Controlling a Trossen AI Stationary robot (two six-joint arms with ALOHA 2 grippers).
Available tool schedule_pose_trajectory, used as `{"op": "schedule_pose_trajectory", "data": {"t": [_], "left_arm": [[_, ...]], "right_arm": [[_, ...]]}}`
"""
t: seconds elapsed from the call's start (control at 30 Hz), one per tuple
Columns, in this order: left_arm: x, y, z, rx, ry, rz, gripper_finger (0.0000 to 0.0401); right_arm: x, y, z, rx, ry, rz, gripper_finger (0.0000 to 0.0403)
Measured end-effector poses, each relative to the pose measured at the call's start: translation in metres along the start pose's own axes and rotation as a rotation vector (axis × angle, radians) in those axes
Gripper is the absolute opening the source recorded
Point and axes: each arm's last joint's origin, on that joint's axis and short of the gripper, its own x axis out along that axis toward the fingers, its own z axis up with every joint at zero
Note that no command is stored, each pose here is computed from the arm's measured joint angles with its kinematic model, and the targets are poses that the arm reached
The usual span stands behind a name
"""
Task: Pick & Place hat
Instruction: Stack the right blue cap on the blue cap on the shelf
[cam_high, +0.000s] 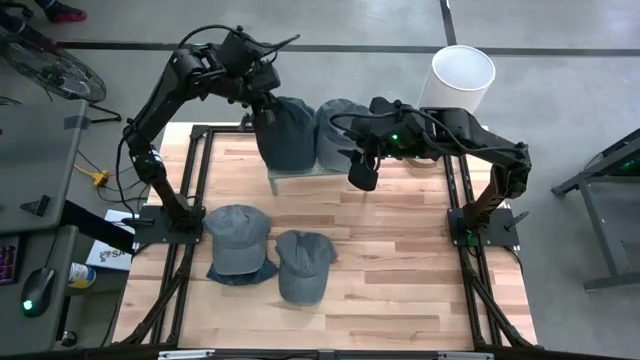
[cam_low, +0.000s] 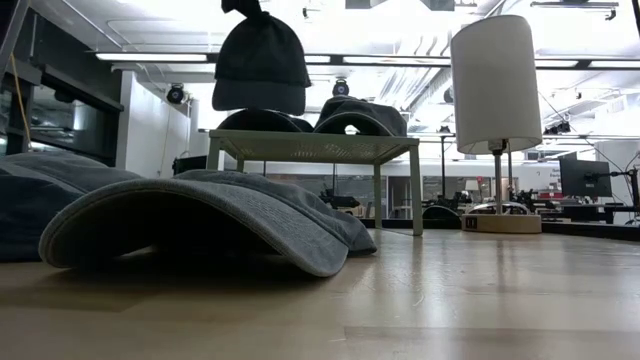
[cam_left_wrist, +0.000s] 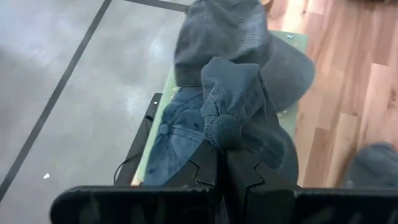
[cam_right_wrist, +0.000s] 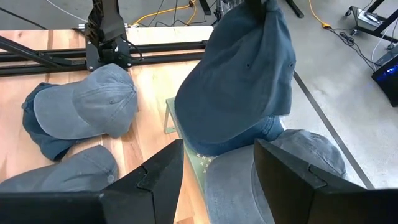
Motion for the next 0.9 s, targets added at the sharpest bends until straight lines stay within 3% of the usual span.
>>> {"op": "schedule_pose_trajectory", "data": {"t": [0.53, 0.9], "left_arm": [[0.021, 0.023, -0.002, -0.036, 0.013, -0.119, 0.0000], [0.046, 0.031, -0.001, -0.006, 0.102, -0.045, 0.0000]], "right_arm": [[0.000, -0.001, 0.000, -0.003, 0.004, -0.026, 0.0188], [0.000, -0.002, -0.001, -0.005, 0.009, -0.061, 0.0188]]}}
